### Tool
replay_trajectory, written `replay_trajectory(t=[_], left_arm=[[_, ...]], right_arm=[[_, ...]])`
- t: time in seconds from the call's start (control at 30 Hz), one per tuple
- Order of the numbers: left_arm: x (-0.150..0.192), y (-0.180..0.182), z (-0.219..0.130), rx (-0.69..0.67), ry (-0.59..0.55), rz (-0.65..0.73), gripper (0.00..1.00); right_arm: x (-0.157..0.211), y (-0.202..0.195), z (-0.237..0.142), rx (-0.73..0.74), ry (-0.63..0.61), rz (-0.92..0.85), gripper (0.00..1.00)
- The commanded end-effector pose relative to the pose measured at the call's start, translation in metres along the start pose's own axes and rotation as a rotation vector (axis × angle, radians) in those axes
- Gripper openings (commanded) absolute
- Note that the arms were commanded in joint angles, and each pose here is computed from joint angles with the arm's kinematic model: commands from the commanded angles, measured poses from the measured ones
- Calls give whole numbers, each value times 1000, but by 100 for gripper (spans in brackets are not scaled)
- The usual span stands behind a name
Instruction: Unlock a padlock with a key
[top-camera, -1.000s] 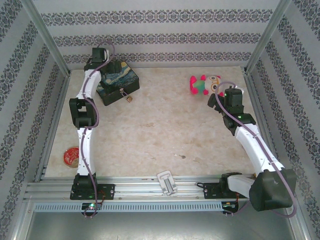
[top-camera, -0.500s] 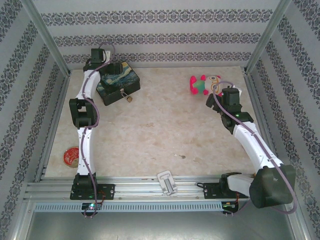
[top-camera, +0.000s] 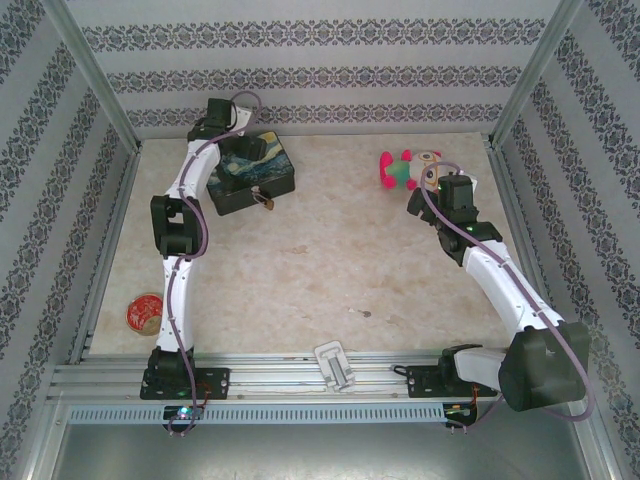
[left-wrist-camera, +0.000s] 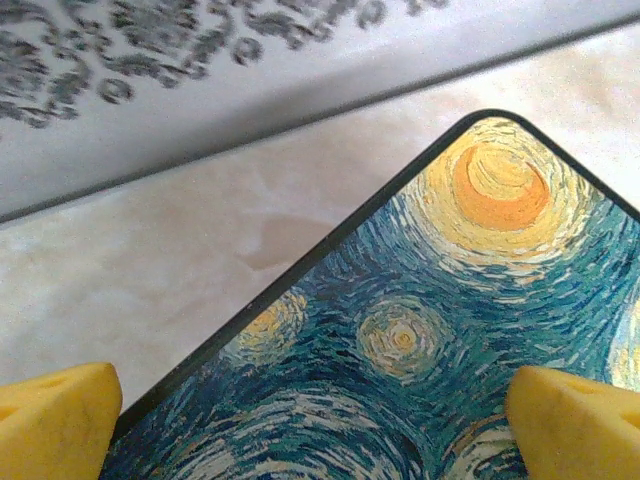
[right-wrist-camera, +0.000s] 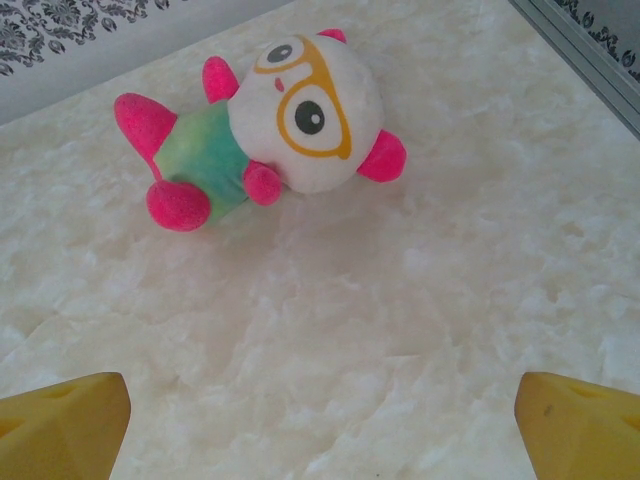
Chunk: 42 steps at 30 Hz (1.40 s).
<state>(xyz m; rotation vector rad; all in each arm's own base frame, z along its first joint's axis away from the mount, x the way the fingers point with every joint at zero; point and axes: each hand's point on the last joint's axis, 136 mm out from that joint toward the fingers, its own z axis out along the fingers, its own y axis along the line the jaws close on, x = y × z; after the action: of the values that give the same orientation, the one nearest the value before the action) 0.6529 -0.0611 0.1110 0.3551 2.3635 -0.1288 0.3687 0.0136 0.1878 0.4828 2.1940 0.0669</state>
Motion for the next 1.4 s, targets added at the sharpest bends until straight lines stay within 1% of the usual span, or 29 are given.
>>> replay_trajectory(t=[0.0,0.13,0.33,0.43,0.53,0.67,0.77,0.87,0.97,1.1,1.2,1.37], left_arm=[[59,-55,2,89,213,81,97],[68,-81,-11,78,214,76,96],[84,-116,-39,65,194,-39,90],[98,-135,-52,68,183,-127,87],[112,-151,-65,76,168,-205,87],[125,-172,-82,91,143,-268,87],[134,-190,-89,128,129,-291,87],[136,-205,-92,172,110,-300,87],[132,-214,-93,210,103,-305,87],[126,-226,-100,217,89,-298,86],[119,-234,-110,237,63,-297,86],[108,-237,-136,266,3,-314,85]], right_arm=[[-6,4,-5,0,-29,-2,98],[6,3,-5,-1,-12,2,98],[26,15,-7,-46,26,-23,98],[38,30,-10,-88,61,-73,98],[55,48,-13,-152,108,-130,98],[83,77,-21,-259,170,-212,97],[108,97,-30,-337,221,-275,93],[134,116,-39,-419,260,-341,87],[159,130,-45,-470,293,-395,86],[187,141,-49,-511,341,-443,83],[201,145,-49,-521,365,-441,80],[210,146,-48,-540,366,-420,79]])
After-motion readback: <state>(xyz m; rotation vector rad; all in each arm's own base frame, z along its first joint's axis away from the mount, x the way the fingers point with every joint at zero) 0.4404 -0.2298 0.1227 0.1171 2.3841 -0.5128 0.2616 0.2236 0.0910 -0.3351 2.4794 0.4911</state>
